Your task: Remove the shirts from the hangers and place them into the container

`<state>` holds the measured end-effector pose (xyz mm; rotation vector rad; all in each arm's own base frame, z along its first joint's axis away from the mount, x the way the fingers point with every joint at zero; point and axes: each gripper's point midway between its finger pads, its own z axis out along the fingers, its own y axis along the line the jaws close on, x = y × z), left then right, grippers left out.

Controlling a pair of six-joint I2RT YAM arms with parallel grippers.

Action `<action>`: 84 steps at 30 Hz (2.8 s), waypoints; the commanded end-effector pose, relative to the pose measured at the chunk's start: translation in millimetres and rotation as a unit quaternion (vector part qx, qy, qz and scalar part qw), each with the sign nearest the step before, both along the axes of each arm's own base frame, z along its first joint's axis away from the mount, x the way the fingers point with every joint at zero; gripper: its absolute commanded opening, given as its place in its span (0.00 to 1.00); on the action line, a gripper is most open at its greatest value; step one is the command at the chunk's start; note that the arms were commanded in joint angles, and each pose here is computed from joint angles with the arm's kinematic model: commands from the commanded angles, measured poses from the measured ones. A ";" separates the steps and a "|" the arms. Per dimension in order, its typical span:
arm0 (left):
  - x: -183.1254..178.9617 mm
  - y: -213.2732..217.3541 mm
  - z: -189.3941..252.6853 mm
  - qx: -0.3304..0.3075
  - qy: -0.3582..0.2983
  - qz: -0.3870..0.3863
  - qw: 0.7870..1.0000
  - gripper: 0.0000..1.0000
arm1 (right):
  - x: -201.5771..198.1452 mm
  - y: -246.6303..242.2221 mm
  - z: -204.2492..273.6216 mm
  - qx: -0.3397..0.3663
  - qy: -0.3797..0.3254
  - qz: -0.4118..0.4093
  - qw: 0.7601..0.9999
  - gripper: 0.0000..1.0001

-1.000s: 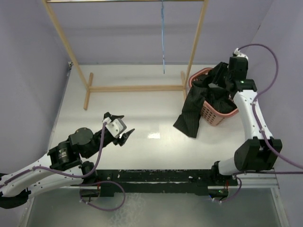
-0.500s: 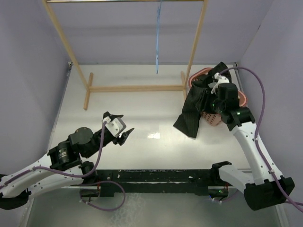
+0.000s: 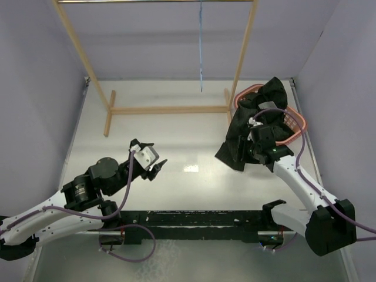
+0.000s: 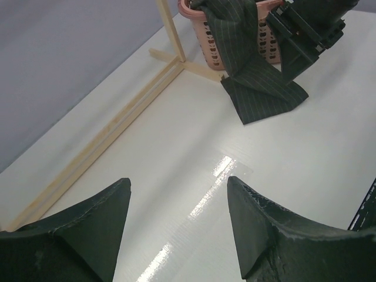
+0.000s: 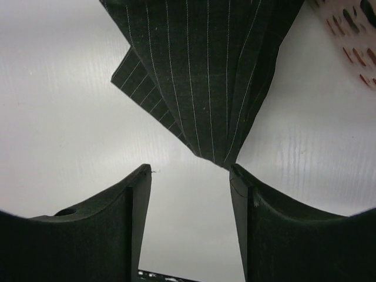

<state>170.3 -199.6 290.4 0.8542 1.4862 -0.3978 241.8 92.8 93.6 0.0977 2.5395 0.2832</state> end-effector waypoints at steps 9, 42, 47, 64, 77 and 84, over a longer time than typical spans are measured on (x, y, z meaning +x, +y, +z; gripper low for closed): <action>7.3 2.5 -0.3 -0.005 0.000 0.020 1.000 0.71 | 37.9 1.8 -39.9 -0.039 -0.012 -0.022 0.999 0.59; 5.1 2.2 0.6 -0.009 0.001 0.011 1.000 0.71 | 89.4 18.0 184.6 0.029 -0.268 -0.037 0.962 0.00; 5.1 3.2 0.5 -0.009 0.002 0.013 1.000 0.71 | 111.3 -40.5 267.9 -0.079 -0.341 -0.156 0.924 0.00; 1.9 5.8 6.4 -0.023 -0.001 0.007 1.000 0.71 | 163.6 -158.9 244.4 -0.133 -0.283 -0.293 0.904 0.00; 2.1 3.4 4.6 -0.021 0.002 0.004 1.000 0.71 | 153.4 -106.4 43.0 -0.087 -0.048 -0.173 0.980 0.00; 3.2 2.7 2.6 -0.020 0.007 0.007 1.000 0.78 | 144.0 -83.2 -33.6 -0.042 0.046 -0.146 0.987 0.03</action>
